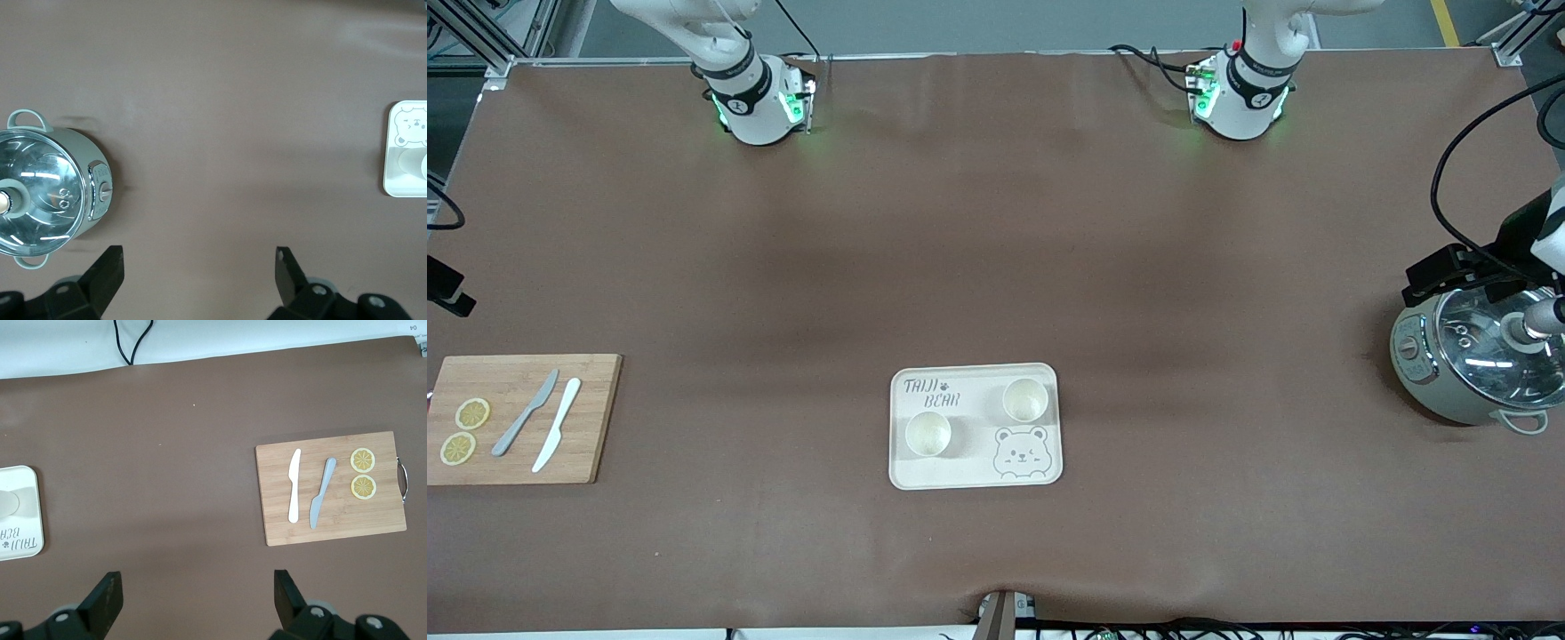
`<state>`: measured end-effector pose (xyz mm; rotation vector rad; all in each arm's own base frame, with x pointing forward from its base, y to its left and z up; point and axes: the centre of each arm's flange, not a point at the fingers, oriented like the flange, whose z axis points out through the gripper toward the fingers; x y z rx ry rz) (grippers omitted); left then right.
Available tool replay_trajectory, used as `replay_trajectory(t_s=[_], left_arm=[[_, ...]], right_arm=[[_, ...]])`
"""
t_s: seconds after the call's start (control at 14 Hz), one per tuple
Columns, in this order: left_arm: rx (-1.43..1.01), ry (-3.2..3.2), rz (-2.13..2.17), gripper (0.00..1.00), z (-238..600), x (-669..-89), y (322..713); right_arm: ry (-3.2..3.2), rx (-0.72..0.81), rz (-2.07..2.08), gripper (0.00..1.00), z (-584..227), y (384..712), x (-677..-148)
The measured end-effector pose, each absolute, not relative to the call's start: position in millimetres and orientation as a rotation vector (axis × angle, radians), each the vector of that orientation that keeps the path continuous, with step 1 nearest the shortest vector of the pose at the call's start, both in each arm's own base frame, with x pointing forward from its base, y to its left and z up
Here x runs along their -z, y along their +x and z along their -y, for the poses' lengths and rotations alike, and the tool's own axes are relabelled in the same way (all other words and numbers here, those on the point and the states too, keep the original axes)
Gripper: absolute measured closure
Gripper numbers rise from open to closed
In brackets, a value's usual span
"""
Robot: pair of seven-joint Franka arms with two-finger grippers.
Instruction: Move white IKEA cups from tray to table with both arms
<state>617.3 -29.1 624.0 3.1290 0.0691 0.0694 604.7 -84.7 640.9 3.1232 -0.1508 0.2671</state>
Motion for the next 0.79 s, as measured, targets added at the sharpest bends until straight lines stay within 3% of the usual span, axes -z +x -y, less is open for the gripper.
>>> replay_trajectory(t_s=[0.79], left_arm=[[-0.002,3.132,-0.072,0.0,27.9,-615.5,614.3]], right_arm=[[3.123,-0.267,0.15,0.0,84.5,604.9,-640.8]])
